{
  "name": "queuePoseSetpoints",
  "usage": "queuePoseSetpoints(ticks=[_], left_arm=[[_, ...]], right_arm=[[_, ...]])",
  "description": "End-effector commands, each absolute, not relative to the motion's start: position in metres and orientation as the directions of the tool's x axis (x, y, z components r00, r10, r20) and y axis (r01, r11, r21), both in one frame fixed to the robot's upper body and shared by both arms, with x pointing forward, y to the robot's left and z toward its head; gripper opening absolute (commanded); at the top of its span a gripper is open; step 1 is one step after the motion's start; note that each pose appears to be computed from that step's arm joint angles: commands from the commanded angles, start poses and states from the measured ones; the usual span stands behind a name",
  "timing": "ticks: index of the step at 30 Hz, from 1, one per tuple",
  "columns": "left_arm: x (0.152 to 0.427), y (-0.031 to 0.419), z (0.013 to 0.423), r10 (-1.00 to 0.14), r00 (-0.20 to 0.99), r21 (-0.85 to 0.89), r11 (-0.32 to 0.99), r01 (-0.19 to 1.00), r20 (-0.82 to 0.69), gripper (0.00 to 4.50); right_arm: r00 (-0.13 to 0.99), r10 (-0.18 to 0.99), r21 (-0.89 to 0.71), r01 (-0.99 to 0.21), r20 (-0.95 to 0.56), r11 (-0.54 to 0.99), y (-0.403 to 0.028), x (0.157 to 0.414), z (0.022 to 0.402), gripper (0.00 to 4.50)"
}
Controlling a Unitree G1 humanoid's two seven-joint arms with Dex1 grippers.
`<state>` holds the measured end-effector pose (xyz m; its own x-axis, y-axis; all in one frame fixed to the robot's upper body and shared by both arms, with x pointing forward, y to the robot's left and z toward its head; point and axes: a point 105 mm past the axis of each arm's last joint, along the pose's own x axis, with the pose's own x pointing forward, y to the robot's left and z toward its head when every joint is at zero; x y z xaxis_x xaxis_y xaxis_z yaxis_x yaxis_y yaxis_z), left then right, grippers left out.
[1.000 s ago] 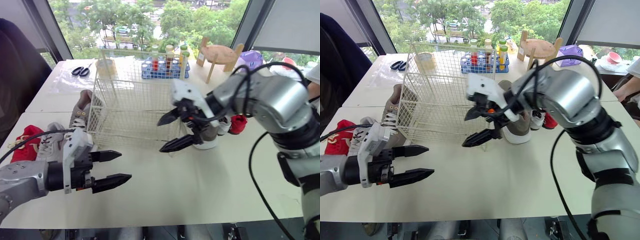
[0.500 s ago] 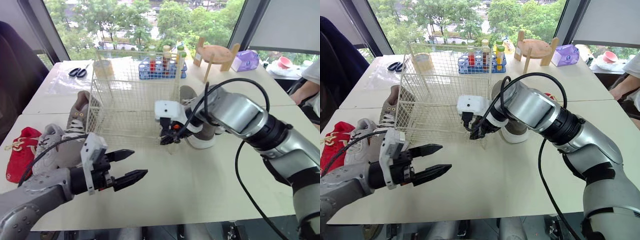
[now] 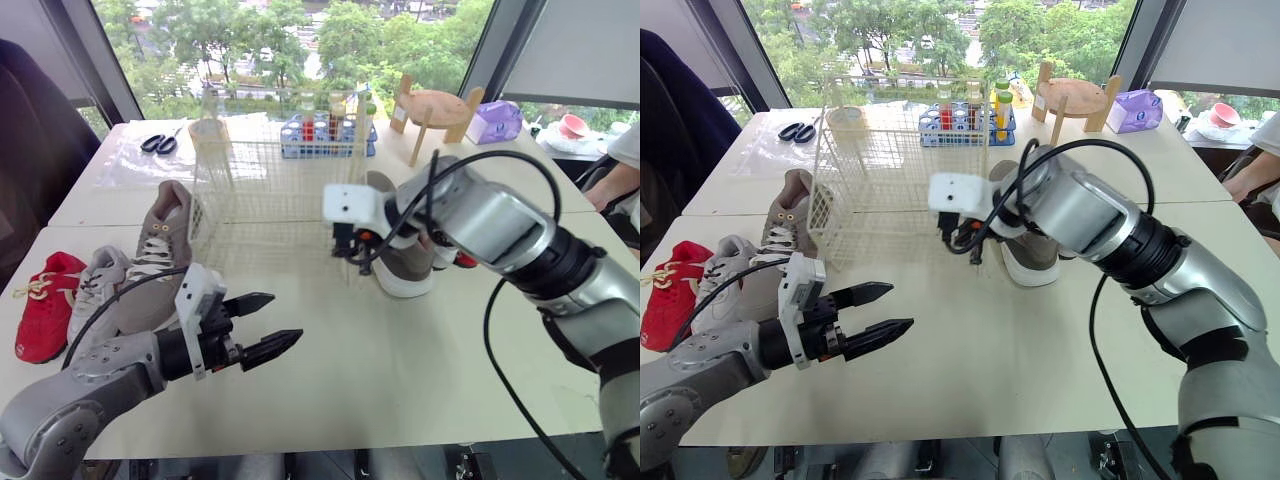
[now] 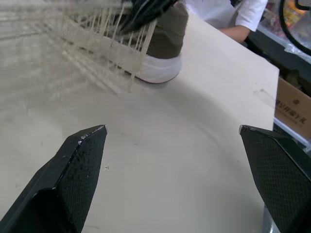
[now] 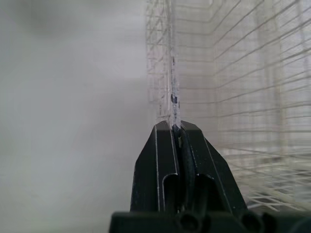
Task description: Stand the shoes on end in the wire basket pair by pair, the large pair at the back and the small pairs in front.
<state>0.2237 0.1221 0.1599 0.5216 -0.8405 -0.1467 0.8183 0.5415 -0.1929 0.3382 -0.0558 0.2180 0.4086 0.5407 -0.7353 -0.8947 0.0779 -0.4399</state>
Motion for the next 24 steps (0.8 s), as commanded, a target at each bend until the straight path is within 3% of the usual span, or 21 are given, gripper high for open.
queuePoseSetpoints(ticks=[1, 9, 13, 16, 18, 22, 24], left_arm=[[0.224, 0.122, 0.165, -0.847, 0.51, -0.154, 0.53, 0.834, -0.15, 4.5], [0.226, 0.124, 0.166, -0.847, 0.506, -0.146, 0.528, 0.837, -0.163, 4.5], [0.228, 0.123, 0.165, -0.848, 0.502, -0.147, 0.525, 0.838, -0.169, 4.5], [0.228, 0.123, 0.164, -0.853, 0.493, -0.154, 0.517, 0.842, -0.173, 4.5], [0.227, 0.124, 0.164, -0.857, 0.485, -0.171, 0.511, 0.843, -0.173, 4.5], [0.226, 0.129, 0.163, -0.863, 0.473, -0.198, 0.502, 0.842, -0.177, 4.5], [0.226, 0.128, 0.169, -0.874, 0.463, -0.216, 0.486, 0.847, -0.149, 4.5]], right_arm=[[0.477, 0.526, -0.509, -0.856, -0.705, 0.093, -0.064, 0.351, 0.226, 0.06], [0.431, 0.558, -0.507, -0.862, -0.709, 0.021, -0.068, 0.348, 0.214, 0.06], [0.394, 0.585, -0.516, -0.855, -0.708, -0.049, -0.072, 0.339, 0.213, 1.06], [0.378, 0.631, -0.523, -0.851, -0.678, -0.053, -0.076, 0.333, 0.223, 2.48], [0.338, 0.727, -0.522, -0.852, -0.598, -0.033, -0.073, 0.32, 0.246, 3.42], [0.389, 0.852, -0.519, -0.838, -0.35, 0.17, -0.083, 0.306, 0.298, 3.42], [0.508, 0.854, -0.471, -0.785, -0.115, 0.403, -0.102, 0.312, 0.325, 3.42]])
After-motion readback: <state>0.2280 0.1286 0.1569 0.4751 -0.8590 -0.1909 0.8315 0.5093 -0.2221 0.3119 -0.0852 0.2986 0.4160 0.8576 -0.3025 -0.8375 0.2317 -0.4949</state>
